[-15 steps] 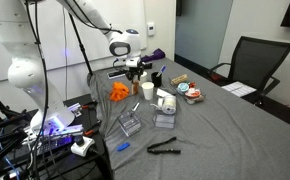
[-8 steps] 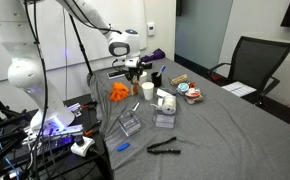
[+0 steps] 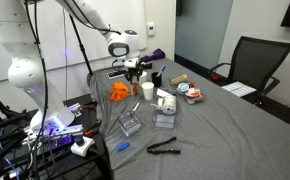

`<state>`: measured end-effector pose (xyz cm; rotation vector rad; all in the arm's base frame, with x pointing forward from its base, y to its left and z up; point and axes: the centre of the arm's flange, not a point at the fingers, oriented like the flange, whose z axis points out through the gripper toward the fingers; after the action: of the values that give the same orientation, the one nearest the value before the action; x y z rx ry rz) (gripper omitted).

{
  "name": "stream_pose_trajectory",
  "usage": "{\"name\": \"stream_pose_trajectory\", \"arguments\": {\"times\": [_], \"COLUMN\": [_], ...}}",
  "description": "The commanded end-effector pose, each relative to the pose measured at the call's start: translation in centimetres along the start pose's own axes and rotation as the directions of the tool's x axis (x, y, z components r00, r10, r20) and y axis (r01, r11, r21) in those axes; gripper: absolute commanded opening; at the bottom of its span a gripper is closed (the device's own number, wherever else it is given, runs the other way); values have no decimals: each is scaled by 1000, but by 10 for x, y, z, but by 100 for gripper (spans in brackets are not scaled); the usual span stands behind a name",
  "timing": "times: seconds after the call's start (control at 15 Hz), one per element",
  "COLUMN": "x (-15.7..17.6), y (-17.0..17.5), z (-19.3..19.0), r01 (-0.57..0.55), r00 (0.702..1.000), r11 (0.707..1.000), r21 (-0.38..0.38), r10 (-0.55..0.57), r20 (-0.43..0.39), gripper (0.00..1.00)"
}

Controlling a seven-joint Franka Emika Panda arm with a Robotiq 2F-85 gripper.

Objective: Pick up the wooden object on the table and put it in the right paper cup

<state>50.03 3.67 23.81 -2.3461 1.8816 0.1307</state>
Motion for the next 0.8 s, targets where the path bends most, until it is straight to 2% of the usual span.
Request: {"name": "stream_pose_trajectory", "arguments": {"times": [0.0, 0.73], "x": [-4, -19], "y": [6, 1], "z": [8, 23], "r01": [-8, -29], "r00": [1000, 999], "r11": [1000, 1000], "r21": [11, -2], "r10": [8, 29], "r20": [-6, -41], "gripper": [32, 32]}}
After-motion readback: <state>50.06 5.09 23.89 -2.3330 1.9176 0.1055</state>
